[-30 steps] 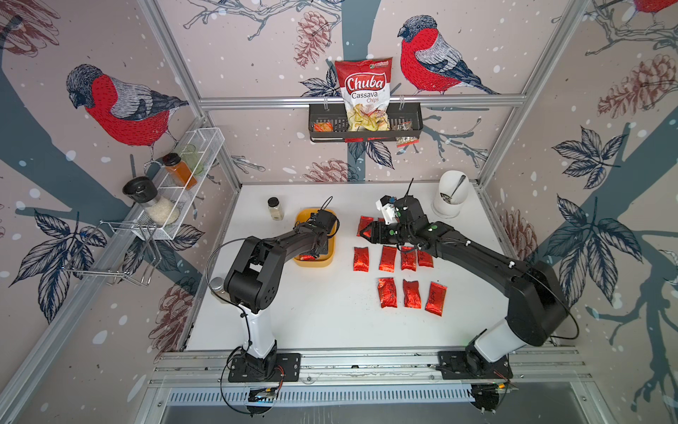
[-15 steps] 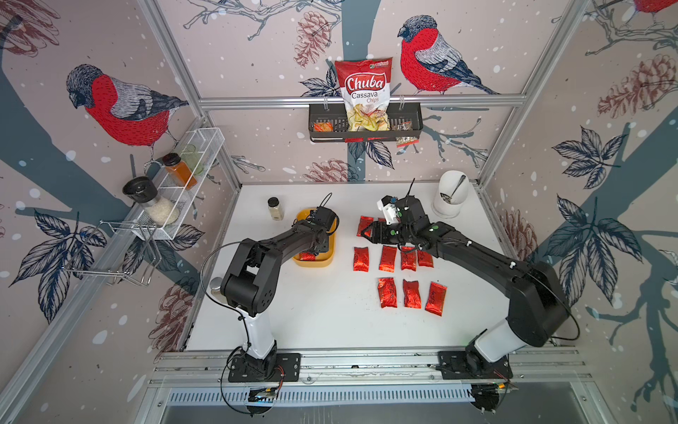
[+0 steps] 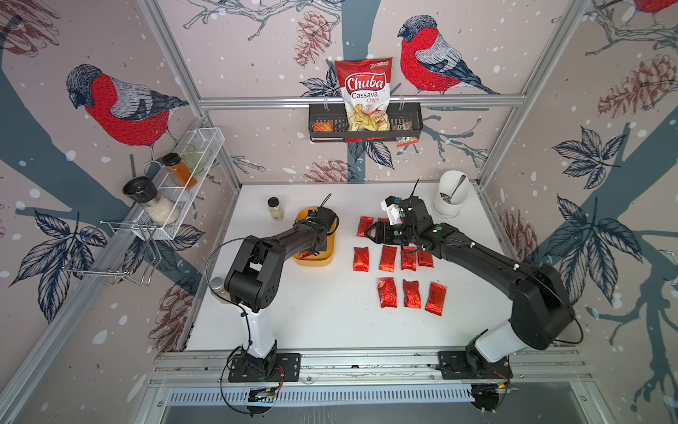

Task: Take the tea bags out of the storage box
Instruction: Pick up the tea bag from the storage box, then place the tea bag at the center of the board.

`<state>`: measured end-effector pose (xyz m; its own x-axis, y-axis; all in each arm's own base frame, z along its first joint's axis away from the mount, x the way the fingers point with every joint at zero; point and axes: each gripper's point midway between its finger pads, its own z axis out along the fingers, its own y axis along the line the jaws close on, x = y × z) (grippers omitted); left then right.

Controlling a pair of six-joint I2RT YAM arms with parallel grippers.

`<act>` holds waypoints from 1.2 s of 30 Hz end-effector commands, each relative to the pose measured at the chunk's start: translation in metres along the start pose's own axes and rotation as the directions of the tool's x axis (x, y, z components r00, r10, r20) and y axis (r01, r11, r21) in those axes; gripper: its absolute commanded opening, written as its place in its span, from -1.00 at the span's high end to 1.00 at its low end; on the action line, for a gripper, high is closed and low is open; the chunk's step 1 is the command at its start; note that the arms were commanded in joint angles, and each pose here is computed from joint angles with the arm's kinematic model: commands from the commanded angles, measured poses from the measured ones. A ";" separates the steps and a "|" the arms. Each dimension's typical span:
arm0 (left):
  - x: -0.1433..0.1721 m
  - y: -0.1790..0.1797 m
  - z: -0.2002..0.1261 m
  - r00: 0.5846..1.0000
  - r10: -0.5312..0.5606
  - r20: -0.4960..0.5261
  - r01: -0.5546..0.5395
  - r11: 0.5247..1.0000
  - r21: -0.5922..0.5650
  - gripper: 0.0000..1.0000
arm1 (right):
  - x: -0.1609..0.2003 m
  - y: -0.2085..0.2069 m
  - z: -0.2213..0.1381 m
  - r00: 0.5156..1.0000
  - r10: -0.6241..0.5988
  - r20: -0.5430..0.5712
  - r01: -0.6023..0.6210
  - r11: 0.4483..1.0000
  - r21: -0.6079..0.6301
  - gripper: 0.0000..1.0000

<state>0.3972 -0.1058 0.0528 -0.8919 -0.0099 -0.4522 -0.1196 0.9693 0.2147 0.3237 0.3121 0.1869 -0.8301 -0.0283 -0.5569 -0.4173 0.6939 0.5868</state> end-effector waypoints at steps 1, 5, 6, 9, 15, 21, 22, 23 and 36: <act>-0.010 0.007 -0.027 1.000 0.012 0.017 -0.011 1.000 -0.019 1.00 | -0.007 0.008 -0.003 1.000 -0.018 0.026 0.019 0.999 -0.029 -0.24; -0.022 0.005 -0.064 0.998 0.022 0.056 -0.022 1.000 -0.008 1.00 | -0.009 0.011 -0.008 0.999 -0.021 0.037 0.022 0.999 -0.034 -0.24; -0.022 0.002 -0.074 0.997 0.027 0.066 -0.027 1.000 0.001 1.00 | -0.009 0.011 -0.009 0.999 -0.022 0.040 0.023 0.999 -0.033 -0.24; -0.011 -0.015 -0.098 0.996 0.052 0.078 -0.055 0.998 0.041 1.00 | -0.008 0.012 -0.016 0.998 -0.027 0.052 0.028 0.999 -0.028 -0.24; 0.046 -0.061 -0.136 0.993 0.101 0.068 -0.110 0.982 0.154 1.00 | -0.003 0.002 -0.039 0.997 -0.023 0.079 0.023 1.000 -0.005 -0.24; 0.113 -0.123 -0.153 0.986 0.156 0.058 -0.166 0.944 0.285 1.00 | 0.014 -0.026 -0.066 0.994 0.017 0.109 -0.022 0.999 0.039 -0.25; 0.123 -0.131 -0.150 0.983 0.175 0.055 -0.184 0.941 0.285 1.00 | 0.018 -0.032 -0.070 0.993 0.028 0.112 -0.033 0.998 0.047 -0.25; 0.130 -0.138 -0.148 0.980 0.190 0.052 -0.197 0.938 0.284 1.00 | 0.021 -0.035 -0.076 0.992 0.033 0.122 -0.039 0.998 0.049 -0.25; 0.177 -0.179 -0.106 0.954 0.301 0.007 -0.291 0.918 0.268 1.00 | 0.036 -0.058 -0.103 0.984 0.067 0.164 -0.084 0.992 0.097 -0.27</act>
<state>0.2175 -0.3011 0.0348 -0.8758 0.2918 -0.3845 0.2645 0.9565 0.1234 0.2807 0.1986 0.1942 -0.7885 0.1444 -0.5978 -0.3040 0.7534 0.5830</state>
